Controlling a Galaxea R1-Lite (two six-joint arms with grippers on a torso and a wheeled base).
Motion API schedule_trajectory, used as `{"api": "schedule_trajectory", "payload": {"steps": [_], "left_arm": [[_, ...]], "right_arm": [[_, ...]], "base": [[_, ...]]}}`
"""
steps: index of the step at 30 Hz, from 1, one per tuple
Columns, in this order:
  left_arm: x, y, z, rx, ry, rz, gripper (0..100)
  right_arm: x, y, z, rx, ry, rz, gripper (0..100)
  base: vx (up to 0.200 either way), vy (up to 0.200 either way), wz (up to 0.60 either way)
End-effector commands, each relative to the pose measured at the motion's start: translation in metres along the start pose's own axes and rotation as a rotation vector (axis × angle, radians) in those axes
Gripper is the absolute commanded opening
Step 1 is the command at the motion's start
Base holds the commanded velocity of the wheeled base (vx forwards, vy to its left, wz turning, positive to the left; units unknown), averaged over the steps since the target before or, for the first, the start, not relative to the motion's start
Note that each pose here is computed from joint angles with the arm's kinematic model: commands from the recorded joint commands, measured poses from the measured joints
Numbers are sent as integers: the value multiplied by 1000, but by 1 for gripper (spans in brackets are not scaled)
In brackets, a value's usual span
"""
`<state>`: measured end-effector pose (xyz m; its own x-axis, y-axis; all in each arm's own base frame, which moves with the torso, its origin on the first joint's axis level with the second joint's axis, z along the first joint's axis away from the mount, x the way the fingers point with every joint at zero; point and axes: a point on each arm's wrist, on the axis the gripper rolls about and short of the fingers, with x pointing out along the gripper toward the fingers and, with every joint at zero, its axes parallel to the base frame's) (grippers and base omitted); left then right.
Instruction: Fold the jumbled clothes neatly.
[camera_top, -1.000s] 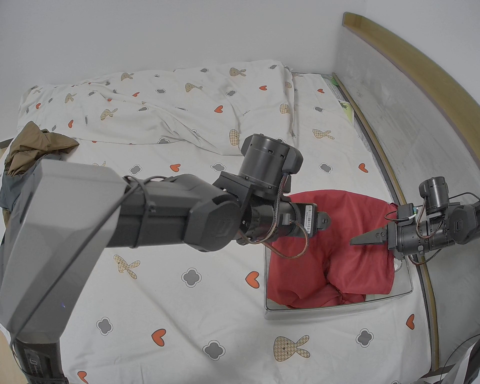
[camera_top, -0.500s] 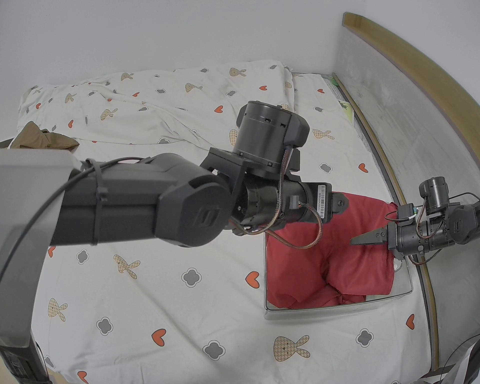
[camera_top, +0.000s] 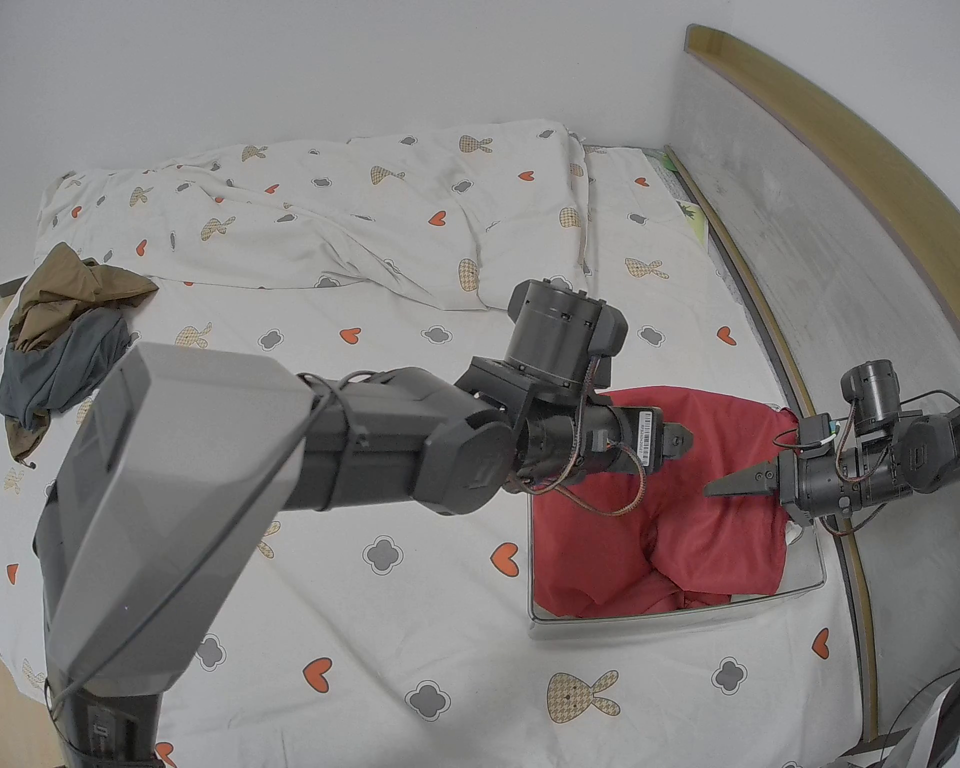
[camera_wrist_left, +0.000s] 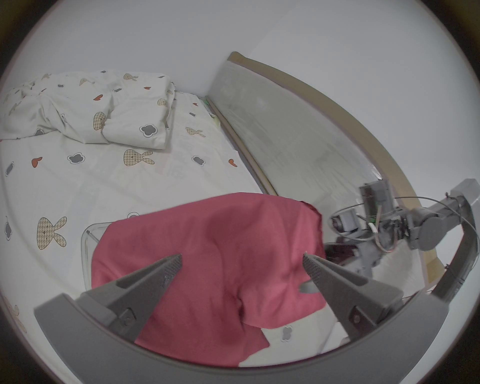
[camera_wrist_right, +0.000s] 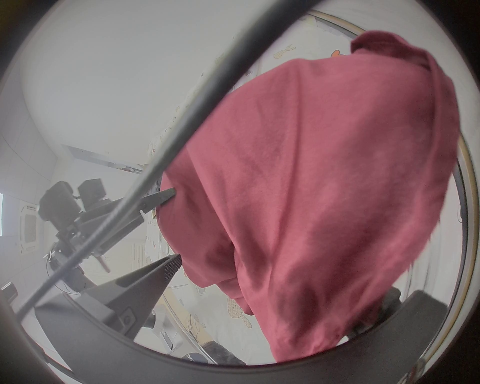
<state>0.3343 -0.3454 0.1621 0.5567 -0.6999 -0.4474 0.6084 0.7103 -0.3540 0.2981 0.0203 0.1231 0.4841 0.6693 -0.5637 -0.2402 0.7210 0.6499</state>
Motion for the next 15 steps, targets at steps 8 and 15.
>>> {"api": "schedule_trajectory", "payload": {"steps": [8, 15], "left_arm": [[57, 42, -17, -29, 17, 54, 100], [63, 41, -27, -30, 63, 46, 100]], "right_arm": [[-25, 8, -14, -2, -46, -34, 100], [-50, 15, -28, -6, -104, -74, 100]], "base": [[0, 0, 0], [0, 0, 0]]}}
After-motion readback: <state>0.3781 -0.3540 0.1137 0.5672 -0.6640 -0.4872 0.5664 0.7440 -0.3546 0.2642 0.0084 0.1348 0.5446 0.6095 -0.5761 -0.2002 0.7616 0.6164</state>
